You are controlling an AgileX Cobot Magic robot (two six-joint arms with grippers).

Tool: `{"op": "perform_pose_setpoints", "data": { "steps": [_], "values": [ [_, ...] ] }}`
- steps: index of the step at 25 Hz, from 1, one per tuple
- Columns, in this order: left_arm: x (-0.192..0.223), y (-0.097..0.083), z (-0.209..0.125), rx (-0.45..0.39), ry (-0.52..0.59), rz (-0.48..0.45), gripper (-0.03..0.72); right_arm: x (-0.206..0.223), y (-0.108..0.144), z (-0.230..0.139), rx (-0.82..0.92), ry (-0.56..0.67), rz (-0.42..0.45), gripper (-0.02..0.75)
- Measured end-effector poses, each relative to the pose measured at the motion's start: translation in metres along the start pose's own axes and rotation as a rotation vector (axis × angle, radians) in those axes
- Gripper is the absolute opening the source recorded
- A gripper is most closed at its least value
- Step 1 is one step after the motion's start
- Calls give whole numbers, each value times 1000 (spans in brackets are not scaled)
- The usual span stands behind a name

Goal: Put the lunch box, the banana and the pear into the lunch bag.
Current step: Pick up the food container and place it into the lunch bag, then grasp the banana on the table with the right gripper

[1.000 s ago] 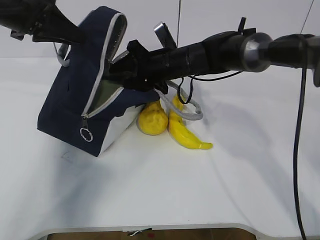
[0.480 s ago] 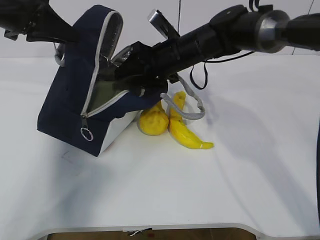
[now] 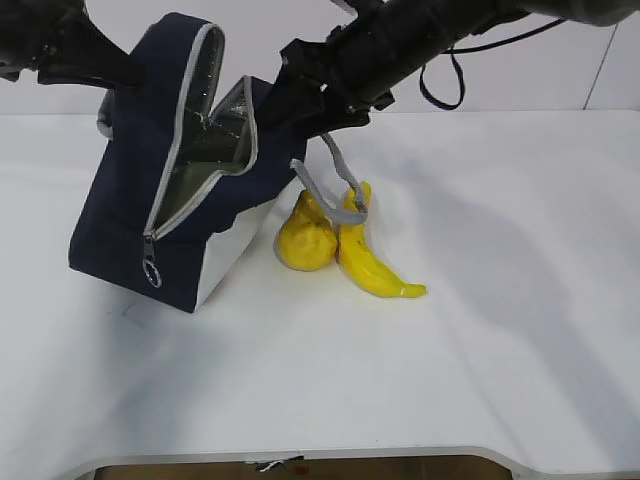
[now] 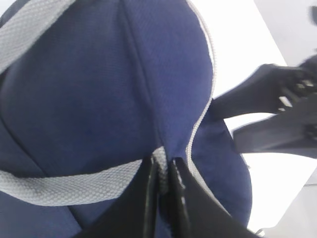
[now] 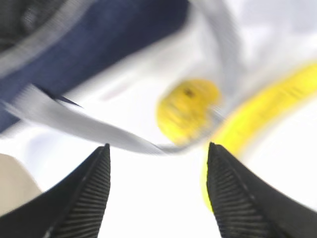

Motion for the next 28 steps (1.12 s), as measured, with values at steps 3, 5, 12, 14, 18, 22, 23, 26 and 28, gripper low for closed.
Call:
{"op": "perform_pose_setpoints", "data": {
  "steps": [3, 5, 12, 14, 18, 22, 23, 26, 28],
  "values": [
    [0, 3, -1, 9, 6, 16, 24, -14, -2, -14, -35, 101, -65, 494],
    [0, 8, -3, 13, 15, 40, 24, -25, -4, -22, -46, 162, -108, 493],
    [-2, 19, -5, 10, 30, 99, 23, -46, -23, -50, -72, 367, -303, 494],
    [-2, 19, -5, 8, 30, 99, 23, -47, -25, -53, -77, 393, -335, 494],
    [-2, 19, -7, 8, 37, 97, 23, -47, -27, -56, -69, 407, -350, 495],
    [-2, 18, -9, 7, 51, 92, 23, -39, -37, -66, -18, 437, -366, 496],
    [-2, 18, -10, 7, 55, 91, 23, -37, -40, -69, 1, 446, -376, 496],
    [-2, 18, -11, 6, 57, 90, 23, -35, -46, -74, 37, 459, -396, 496],
    [-2, 17, -11, 6, 60, 90, 23, -35, -46, -75, 45, 459, -402, 496]
  ]
}}
Point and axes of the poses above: a point on each arm's last joint axis where the gripper is mounted, x pointing out along that axis toward the gripper, y along the wrist's bending axis when the last joint is at zero, z = x × y, the point moved 10 cm from there along x, pointing out along that axis toward the gripper, and after that the axes turned 15 degrees about -x, right-handed, at the moved point
